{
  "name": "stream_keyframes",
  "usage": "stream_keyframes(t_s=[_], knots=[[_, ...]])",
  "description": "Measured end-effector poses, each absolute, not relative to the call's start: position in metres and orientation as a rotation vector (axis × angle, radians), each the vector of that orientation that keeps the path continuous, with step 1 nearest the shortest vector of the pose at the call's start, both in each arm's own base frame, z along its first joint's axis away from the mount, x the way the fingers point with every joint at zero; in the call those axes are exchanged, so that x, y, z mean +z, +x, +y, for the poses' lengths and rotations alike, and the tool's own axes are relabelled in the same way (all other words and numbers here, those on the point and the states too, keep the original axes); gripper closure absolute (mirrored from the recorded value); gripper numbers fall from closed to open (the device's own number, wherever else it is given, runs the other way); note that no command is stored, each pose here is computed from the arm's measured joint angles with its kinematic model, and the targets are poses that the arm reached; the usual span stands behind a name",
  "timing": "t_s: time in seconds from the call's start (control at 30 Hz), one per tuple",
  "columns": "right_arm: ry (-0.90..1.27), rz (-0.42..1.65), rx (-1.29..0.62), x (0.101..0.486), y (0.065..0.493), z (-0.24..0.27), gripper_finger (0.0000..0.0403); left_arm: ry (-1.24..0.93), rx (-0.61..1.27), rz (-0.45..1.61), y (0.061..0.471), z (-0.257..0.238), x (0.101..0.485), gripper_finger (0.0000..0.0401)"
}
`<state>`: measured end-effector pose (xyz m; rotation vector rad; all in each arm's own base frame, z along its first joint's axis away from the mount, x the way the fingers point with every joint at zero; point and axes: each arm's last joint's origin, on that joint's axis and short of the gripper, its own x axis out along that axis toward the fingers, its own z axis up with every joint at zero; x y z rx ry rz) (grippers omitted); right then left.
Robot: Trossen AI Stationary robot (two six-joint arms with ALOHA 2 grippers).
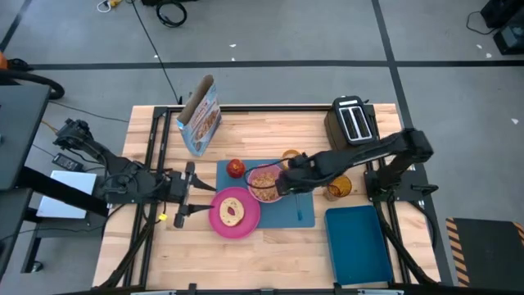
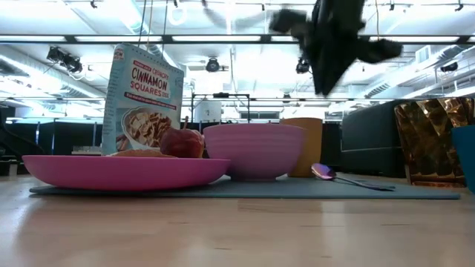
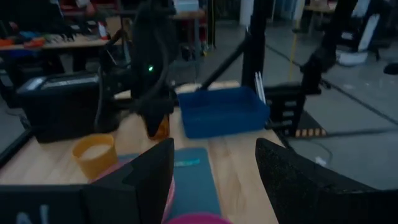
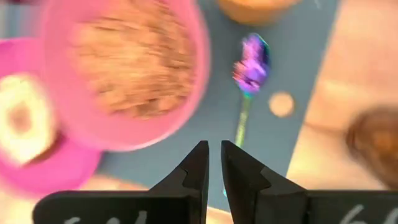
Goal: Arrange a breakfast setting
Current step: Return to Home Position
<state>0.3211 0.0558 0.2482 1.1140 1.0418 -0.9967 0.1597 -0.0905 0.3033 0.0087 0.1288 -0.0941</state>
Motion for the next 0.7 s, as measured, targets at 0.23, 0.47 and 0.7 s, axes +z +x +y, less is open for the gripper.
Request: stream_keyframes(t_s=[0.23,0.47,0.7], knots=[[0.719,0.913,-0.568,0.311,0.296,0.069,0.0353,-0.006,-0.022,0.041,0.168,-0.081,0.312,0.0168],[0.132,0.808,-0.208,0.326,0.303,0.087,0.0367,-0.041,0.078,-0.023,0.19,-0.067,0.313,0.0192],[-0.153,0.577,0.055,0.305,0.327,0.085,0.0393,-0.038,0.203,0.04,0.215,-0.046,0.297,0.0282]])
